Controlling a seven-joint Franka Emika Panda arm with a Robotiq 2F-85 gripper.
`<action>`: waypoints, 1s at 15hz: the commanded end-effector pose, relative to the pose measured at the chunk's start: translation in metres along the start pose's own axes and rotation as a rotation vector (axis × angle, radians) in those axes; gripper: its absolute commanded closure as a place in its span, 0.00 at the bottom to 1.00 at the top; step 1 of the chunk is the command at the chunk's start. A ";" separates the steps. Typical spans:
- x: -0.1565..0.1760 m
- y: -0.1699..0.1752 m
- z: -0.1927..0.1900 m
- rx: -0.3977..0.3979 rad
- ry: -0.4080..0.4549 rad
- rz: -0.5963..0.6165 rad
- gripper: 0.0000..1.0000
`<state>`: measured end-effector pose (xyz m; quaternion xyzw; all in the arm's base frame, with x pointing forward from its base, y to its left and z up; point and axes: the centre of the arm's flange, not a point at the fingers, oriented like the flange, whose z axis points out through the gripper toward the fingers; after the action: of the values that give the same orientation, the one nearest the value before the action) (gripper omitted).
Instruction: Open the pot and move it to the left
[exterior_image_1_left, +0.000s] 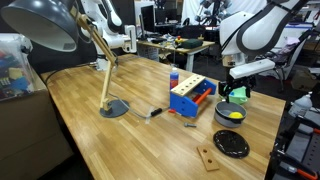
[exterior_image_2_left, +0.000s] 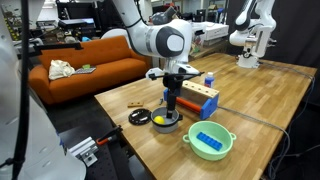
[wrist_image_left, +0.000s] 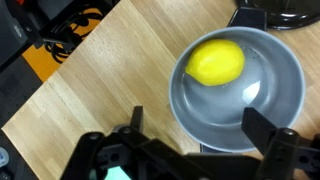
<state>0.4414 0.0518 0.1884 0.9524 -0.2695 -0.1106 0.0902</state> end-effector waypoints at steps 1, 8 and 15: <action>0.007 -0.002 0.020 -0.030 -0.019 0.019 0.00; 0.018 0.010 0.049 -0.051 -0.074 0.060 0.20; 0.022 0.021 0.059 -0.034 -0.122 0.096 0.76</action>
<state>0.4325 0.0196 0.1346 0.9287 -0.3146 -0.1644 0.1075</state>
